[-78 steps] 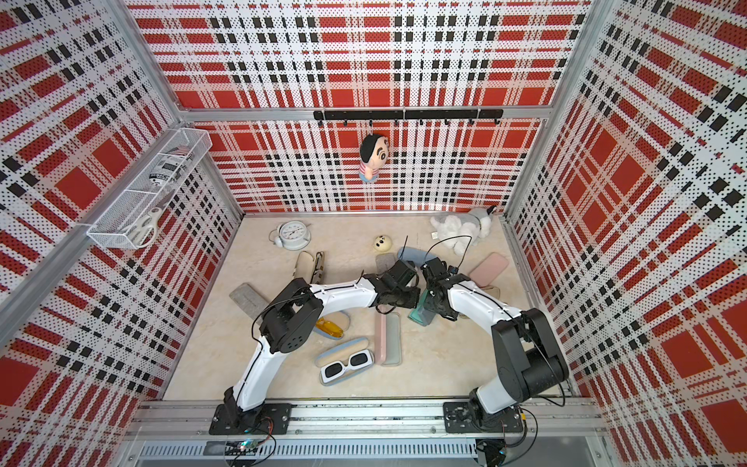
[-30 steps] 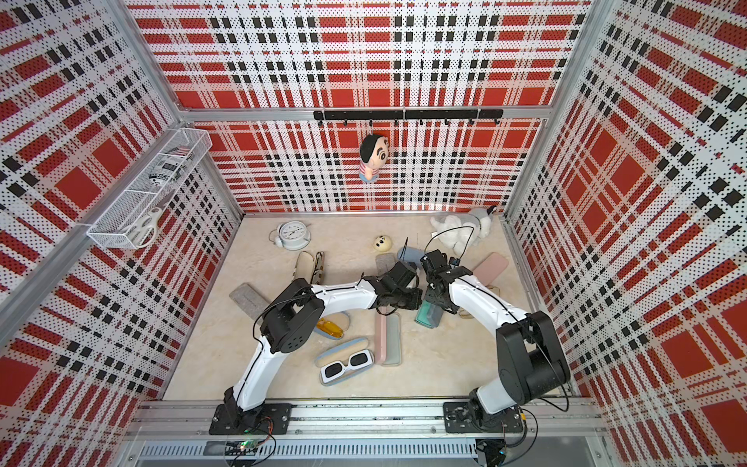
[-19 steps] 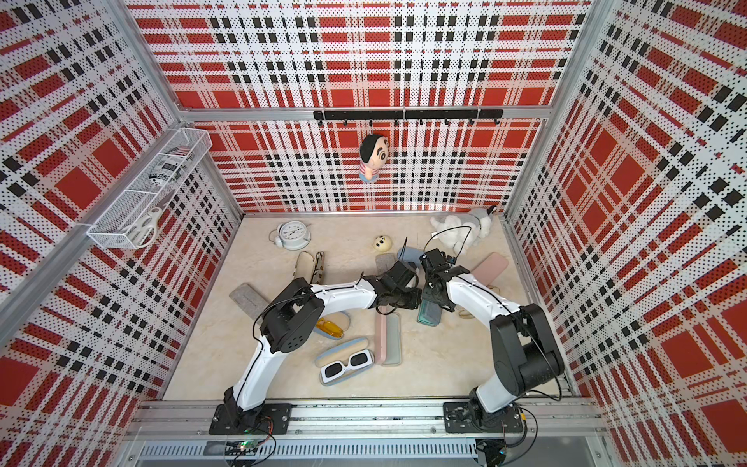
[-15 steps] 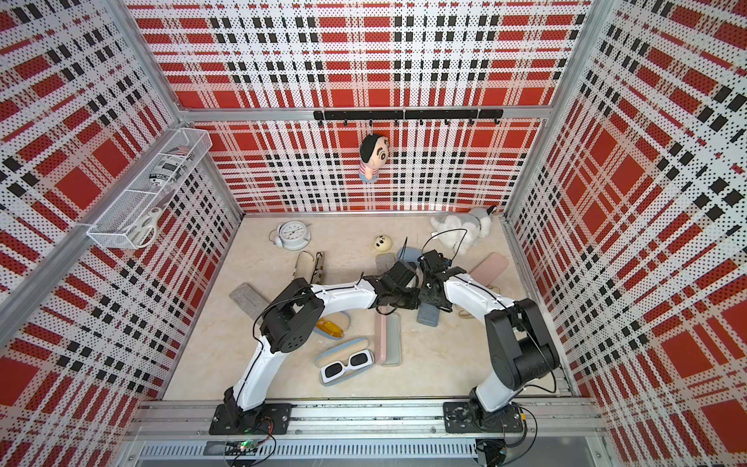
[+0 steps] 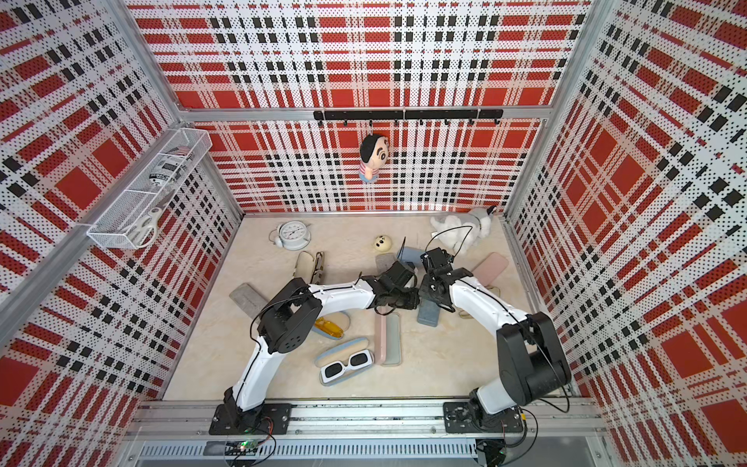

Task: Close the glasses case
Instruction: Close the glasses case at the center of the board.

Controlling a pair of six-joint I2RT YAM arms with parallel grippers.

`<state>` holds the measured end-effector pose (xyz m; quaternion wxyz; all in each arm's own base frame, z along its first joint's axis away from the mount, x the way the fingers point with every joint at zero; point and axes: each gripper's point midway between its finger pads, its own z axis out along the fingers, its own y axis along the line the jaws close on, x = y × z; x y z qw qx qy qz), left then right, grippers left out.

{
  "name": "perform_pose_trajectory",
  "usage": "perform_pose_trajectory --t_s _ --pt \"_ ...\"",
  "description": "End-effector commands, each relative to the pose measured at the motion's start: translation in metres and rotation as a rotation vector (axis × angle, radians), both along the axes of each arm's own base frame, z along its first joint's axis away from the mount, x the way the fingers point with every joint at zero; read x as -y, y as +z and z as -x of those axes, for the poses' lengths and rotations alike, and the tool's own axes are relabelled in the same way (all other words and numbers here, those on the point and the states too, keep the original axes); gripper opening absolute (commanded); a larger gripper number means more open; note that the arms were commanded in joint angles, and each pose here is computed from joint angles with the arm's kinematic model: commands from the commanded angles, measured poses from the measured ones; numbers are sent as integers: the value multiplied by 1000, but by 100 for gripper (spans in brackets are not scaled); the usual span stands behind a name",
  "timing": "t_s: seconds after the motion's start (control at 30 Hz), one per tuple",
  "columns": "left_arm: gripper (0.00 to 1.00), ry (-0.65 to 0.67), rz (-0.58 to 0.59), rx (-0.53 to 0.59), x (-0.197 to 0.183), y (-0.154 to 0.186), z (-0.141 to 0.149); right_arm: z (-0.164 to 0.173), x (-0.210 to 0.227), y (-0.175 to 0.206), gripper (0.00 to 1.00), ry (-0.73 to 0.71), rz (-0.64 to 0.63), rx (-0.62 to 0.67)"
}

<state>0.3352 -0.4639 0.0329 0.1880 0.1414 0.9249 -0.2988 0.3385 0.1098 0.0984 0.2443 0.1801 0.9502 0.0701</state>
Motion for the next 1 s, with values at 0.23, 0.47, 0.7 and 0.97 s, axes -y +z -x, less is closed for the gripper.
perform_pose_trajectory --t_s 0.23,0.47,0.7,0.97 --pt "0 78 141 192 -23 134 -6 18 -16 29 4 75 -64 71" --pt "0 175 139 286 -80 194 14 39 -47 16 3 150 -52 20" --pt "0 240 89 225 -140 174 58 62 -59 -9 3 169 -68 -27" --pt "0 275 70 142 -164 138 101 88 -57 -44 3 165 -110 -80"
